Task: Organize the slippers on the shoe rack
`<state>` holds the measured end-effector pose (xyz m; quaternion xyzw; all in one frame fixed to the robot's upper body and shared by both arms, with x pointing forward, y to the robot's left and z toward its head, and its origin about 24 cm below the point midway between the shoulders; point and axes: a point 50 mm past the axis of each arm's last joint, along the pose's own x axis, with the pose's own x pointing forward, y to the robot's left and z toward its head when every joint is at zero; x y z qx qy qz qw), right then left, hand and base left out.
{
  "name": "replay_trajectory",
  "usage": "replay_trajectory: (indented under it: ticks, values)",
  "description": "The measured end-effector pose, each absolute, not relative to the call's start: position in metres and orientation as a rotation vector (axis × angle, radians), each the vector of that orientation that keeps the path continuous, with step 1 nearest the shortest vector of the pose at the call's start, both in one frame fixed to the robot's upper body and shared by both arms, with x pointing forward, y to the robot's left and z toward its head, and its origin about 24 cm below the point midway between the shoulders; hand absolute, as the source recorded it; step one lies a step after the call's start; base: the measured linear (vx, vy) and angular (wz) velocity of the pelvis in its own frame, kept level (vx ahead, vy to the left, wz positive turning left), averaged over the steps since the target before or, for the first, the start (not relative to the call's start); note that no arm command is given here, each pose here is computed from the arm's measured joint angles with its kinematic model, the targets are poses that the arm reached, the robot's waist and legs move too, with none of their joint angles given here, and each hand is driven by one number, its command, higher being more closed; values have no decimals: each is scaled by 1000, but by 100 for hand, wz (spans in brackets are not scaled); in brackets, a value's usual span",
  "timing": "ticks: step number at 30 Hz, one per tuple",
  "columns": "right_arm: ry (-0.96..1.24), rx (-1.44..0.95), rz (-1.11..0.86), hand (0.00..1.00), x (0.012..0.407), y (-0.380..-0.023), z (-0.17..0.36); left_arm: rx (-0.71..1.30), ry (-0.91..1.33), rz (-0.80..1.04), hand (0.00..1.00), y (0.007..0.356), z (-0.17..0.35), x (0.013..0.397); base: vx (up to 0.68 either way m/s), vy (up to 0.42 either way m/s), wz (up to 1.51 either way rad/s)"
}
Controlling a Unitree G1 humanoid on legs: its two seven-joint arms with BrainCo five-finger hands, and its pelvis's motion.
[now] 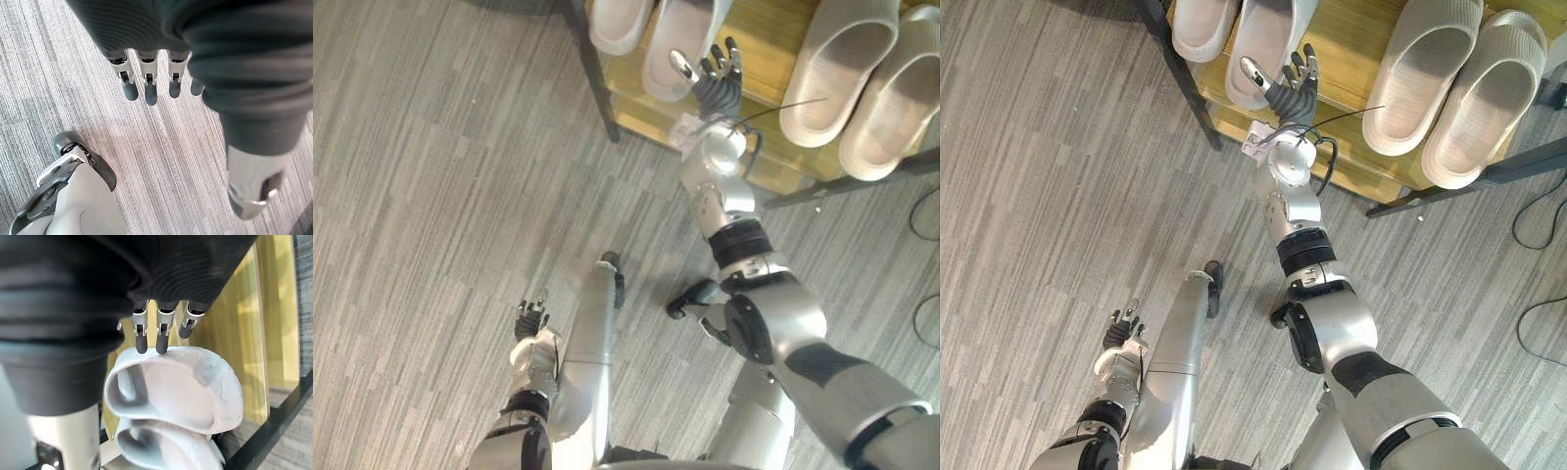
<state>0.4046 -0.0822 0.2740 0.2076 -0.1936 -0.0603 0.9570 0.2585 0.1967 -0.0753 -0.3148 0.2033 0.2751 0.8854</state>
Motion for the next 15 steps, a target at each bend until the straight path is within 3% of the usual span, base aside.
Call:
replay_trajectory:
  ticks: [15]
  values:
    - [-408, 354, -146, 0, 412, -99, 295, -676, 425, 544, 0, 187, -76, 260, -13, 56, 5]
